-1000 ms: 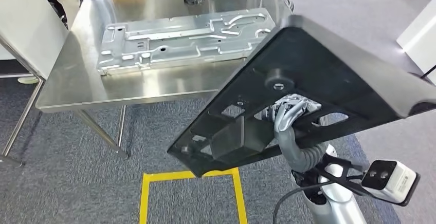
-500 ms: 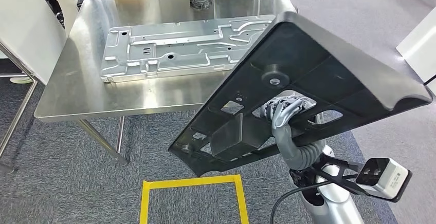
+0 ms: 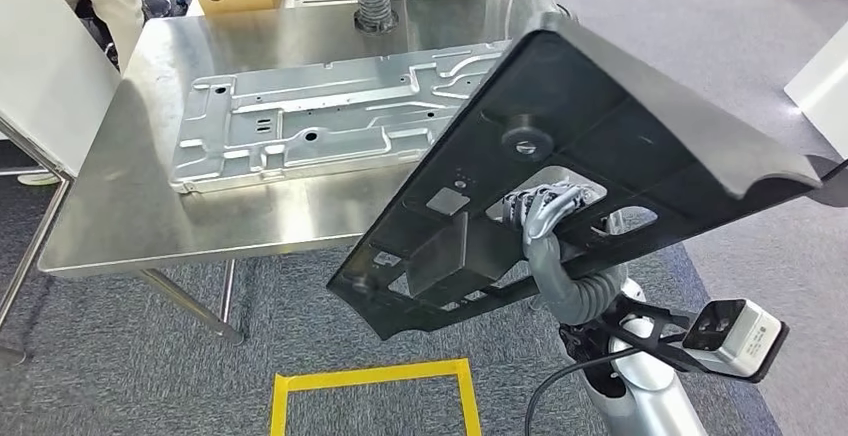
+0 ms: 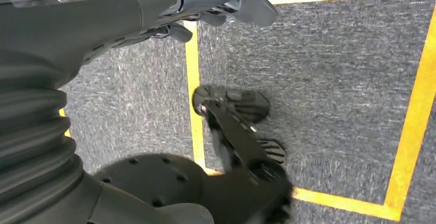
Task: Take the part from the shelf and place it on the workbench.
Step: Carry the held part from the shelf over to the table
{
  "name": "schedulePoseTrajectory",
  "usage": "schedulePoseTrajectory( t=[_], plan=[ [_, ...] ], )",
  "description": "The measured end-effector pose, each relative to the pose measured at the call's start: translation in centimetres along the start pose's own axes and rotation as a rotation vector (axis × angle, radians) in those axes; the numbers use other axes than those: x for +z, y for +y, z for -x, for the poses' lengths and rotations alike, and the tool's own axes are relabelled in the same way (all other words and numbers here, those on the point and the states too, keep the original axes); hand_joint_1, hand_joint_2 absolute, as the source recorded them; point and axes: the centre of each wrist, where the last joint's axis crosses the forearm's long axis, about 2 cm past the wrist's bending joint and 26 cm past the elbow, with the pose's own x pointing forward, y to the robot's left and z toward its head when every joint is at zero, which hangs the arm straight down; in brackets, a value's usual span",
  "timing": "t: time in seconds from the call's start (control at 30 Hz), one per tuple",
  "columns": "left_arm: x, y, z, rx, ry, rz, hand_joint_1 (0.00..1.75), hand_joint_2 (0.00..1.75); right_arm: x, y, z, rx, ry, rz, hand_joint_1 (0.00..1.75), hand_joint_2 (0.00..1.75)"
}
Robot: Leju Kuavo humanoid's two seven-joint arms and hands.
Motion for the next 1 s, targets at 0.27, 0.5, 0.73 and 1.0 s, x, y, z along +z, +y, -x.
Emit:
schedulePoseTrajectory(
  t=[0.27,0.5,0.73,1.0],
  plan=[
    [0.1,0.2,0.2,-0.007,0.01,-0.007,0.0,1.75,0.0,0.3,0.1,-0.001,0.009,-0.001,1.75,1.75],
    [0.0,0.2,0.0,-0.011,0.003,-0.006,0.0,1.75,0.0,0.4,0.1,0.007,0.008,0.002,1.75,1.75],
    [0.0,0.2,0.0,-0.02,0.002,-0.003,0.0,1.75,-1.1,-0.1,0.4,0.01,0.0,0.047,1.75,1.75],
    [-0.2,0.4,-0.4,-0.016,-0.005,-0.013,0.0,1.75,-1.6,-0.3,0.6,-0.005,-0.004,0.049,1.75,1.75]
  ],
)
